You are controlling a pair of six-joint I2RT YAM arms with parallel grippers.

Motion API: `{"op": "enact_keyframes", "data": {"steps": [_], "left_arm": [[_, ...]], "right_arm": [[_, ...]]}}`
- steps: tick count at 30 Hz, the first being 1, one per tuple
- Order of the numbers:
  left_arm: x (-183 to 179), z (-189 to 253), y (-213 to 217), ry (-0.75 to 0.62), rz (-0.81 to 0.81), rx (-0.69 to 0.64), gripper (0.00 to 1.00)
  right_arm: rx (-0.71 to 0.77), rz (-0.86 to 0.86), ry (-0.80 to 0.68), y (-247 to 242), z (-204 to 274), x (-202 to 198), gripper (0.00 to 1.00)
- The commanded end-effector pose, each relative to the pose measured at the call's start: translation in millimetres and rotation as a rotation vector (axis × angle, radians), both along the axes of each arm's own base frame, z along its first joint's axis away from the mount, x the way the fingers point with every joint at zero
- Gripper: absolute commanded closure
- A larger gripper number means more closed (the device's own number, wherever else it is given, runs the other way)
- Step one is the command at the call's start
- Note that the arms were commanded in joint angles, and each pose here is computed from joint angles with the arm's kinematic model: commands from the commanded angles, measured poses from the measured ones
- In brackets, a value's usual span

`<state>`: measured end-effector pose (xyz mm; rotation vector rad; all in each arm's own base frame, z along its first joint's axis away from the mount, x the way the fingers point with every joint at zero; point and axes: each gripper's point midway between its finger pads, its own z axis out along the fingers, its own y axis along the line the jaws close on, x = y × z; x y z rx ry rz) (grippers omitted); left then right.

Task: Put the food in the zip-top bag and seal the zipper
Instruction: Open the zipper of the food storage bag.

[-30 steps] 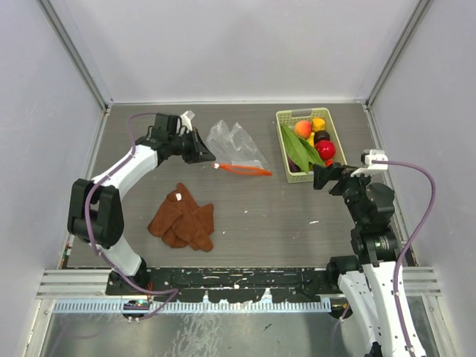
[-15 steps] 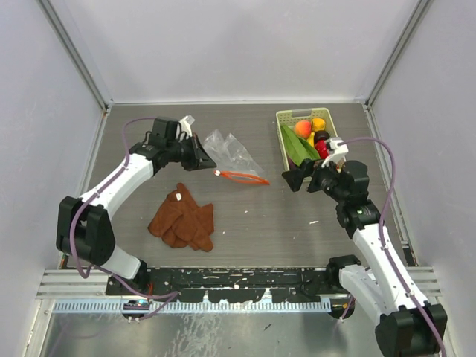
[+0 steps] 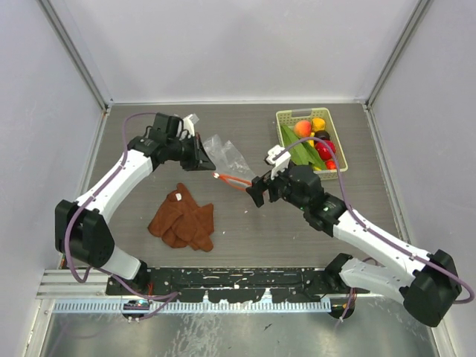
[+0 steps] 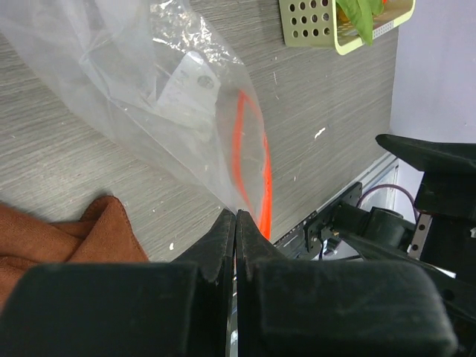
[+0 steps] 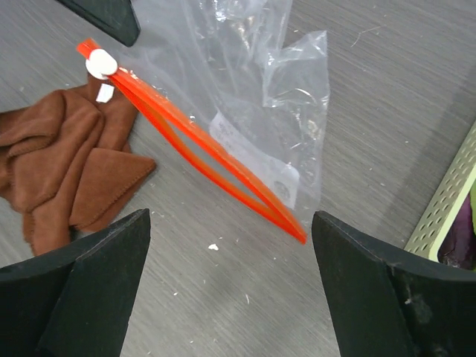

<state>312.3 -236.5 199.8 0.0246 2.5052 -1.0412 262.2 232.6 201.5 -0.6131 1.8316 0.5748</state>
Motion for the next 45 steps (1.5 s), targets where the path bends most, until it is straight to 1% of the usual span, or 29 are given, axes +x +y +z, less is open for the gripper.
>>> {"op": "enact_keyframes", "data": {"steps": [1,5,7,16,18,27,33,35,37,39,41,44,45], "left_arm": [[-5,34,0,-0.082,-0.043,-0.009,1.0],[-7,39,0,-0.089,-0.048,-0.013,1.0],[-7,40,1,-0.088,-0.049,-0.013,1.0],[-14,45,-5,-0.076,-0.073,-0.021,1.0],[-16,46,-6,-0.074,-0.078,-0.018,1.0],[-25,45,-15,-0.056,-0.104,-0.006,1.0],[-26,45,-16,-0.059,-0.102,0.01,1.0],[-24,44,-14,-0.062,-0.092,0.021,1.0],[-22,45,-12,-0.072,-0.082,0.031,1.0],[-20,45,-10,-0.085,-0.07,0.044,0.98],[-17,45,-9,-0.092,-0.063,0.052,0.96],[-15,45,-7,-0.099,-0.052,0.065,0.88],[-14,46,-6,-0.104,-0.047,0.07,0.84]], "right_arm": [[-0.042,-0.075,-0.158,2,17,18,0.09],[-0.078,-0.083,-0.182,12,0,18,0.17],[-0.079,-0.072,-0.189,19,-8,15,0.2],[-0.087,-0.134,-0.242,31,-31,24,0.34],[-0.106,-0.136,-0.24,34,-39,29,0.36],[-0.095,-0.141,-0.249,48,-54,40,0.46],[-0.081,-0.122,-0.229,56,-61,40,0.56],[-0.075,-0.121,-0.226,56,-59,39,0.61],[-0.072,-0.12,-0.221,53,-59,36,0.7],[-0.057,-0.115,-0.218,52,-54,33,0.81],[-0.047,-0.099,-0.21,53,-51,29,0.99],[-0.035,-0.085,-0.198,54,-46,25,0.99],[-0.036,-0.083,-0.191,54,-46,25,0.99]]}}
